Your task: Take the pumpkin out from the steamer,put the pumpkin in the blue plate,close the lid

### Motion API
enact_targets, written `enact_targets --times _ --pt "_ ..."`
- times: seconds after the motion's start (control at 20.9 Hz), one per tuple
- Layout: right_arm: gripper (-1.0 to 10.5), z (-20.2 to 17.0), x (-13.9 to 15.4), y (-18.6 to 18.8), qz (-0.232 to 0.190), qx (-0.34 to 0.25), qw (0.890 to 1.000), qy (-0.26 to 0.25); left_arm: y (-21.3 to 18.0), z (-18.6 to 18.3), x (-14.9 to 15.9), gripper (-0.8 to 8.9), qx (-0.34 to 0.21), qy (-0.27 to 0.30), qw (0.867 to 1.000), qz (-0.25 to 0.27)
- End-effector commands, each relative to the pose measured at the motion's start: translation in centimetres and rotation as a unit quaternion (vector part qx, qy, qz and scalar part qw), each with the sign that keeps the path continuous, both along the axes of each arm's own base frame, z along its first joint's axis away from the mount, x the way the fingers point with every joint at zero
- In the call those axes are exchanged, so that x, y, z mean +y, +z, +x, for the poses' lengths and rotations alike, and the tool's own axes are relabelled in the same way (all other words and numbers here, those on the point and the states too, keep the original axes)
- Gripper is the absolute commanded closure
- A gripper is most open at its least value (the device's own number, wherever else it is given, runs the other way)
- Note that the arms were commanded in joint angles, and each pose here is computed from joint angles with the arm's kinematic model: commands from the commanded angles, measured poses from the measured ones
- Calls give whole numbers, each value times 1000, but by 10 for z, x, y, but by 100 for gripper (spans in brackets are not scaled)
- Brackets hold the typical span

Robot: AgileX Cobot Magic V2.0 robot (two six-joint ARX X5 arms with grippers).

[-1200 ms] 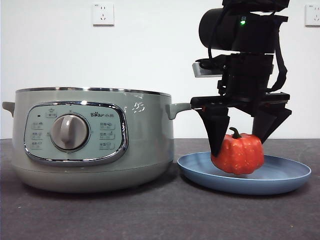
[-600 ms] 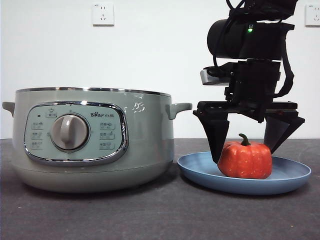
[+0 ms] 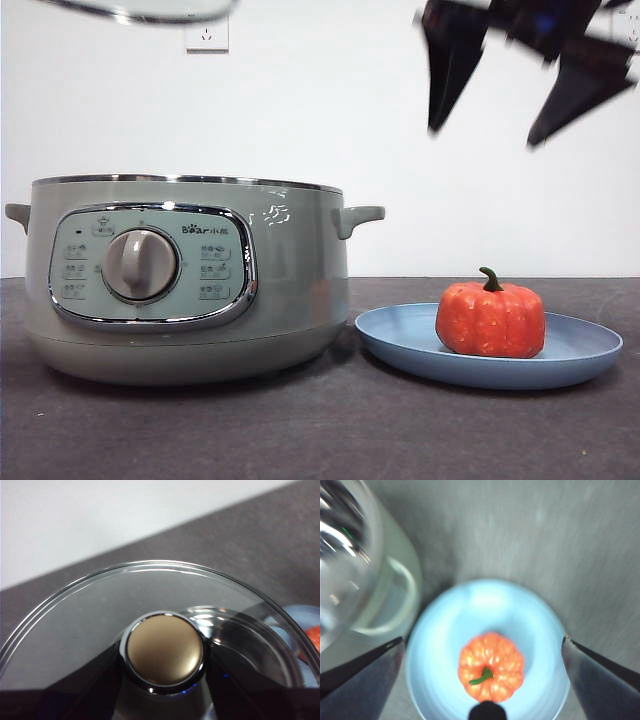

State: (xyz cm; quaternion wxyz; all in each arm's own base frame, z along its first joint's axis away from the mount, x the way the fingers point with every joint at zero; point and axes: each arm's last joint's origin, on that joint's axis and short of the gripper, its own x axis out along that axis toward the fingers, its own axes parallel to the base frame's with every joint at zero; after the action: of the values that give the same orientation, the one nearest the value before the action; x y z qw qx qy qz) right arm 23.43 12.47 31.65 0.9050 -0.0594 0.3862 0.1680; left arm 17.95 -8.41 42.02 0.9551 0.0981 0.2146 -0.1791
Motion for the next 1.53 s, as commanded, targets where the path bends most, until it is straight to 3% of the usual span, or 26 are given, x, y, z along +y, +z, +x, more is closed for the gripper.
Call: enact_targets --times 0.05,0.29,0.53,0.86,1.53 --pt "380 -18 -10 21 24 -41 999 -4 -4 12 -7 822 2 -10 1000 -19" --pt "382 -55 -30 54 63 -113 992 -4 -44 37 -28 822 33 -25 999 -24" --pt "382 -73 -40 68 80 -147 986 -5 -71 53 -43 822 43 -31 998 -28" --pt "382 -77 -42 68 80 -146 986 -5 -101 76 -58 822 86 -32 996 -10" --pt "383 -76 -44 69 61 -156 985 -33 -123 81 -67 821 148 -54 988 9"
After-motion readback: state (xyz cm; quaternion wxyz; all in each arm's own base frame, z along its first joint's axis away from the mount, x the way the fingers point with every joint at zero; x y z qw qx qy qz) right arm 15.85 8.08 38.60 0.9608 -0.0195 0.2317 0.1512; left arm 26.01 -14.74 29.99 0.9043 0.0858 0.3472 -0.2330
